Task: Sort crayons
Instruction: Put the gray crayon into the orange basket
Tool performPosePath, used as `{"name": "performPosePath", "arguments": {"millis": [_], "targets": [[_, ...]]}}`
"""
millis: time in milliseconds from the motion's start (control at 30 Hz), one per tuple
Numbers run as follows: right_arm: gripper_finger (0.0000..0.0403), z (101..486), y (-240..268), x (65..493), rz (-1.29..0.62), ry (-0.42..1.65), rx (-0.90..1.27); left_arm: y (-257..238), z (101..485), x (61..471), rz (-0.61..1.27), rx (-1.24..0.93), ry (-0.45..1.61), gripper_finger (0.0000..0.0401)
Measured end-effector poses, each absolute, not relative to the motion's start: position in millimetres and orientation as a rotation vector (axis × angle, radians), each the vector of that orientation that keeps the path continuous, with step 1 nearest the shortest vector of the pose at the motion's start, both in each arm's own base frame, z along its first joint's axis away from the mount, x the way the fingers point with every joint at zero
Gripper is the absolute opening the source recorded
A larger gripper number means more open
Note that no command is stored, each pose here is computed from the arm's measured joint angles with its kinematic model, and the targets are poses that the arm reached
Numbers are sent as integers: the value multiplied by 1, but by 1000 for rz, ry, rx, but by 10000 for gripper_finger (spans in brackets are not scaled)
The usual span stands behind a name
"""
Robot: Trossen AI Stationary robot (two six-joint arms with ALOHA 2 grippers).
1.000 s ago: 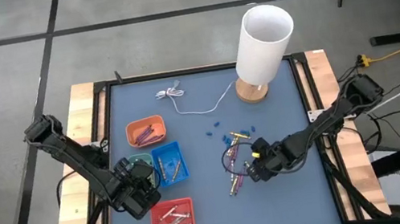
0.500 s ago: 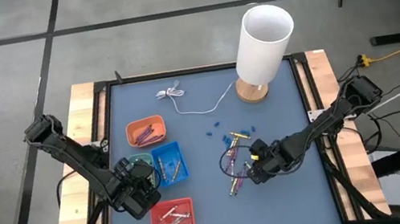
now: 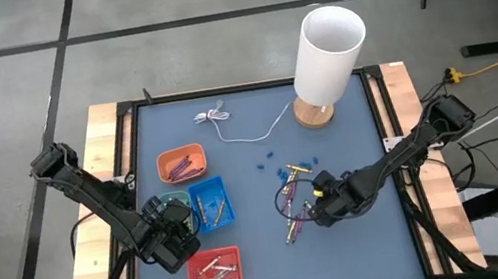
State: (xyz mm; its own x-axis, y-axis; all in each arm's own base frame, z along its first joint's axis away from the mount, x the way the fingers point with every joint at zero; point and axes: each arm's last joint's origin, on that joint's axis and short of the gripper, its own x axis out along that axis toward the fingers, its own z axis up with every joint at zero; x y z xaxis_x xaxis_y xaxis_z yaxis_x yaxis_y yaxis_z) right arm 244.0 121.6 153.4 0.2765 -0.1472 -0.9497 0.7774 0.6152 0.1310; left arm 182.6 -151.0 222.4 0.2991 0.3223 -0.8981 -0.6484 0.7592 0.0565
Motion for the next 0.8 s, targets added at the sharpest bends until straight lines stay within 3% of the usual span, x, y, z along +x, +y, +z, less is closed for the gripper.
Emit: {"name": "performPosePath", "arguments": {"millis": [800], "targets": [[127, 131, 124, 249, -736, 1163, 612, -151, 222, 183, 660, -350, 1088, 92]]}}
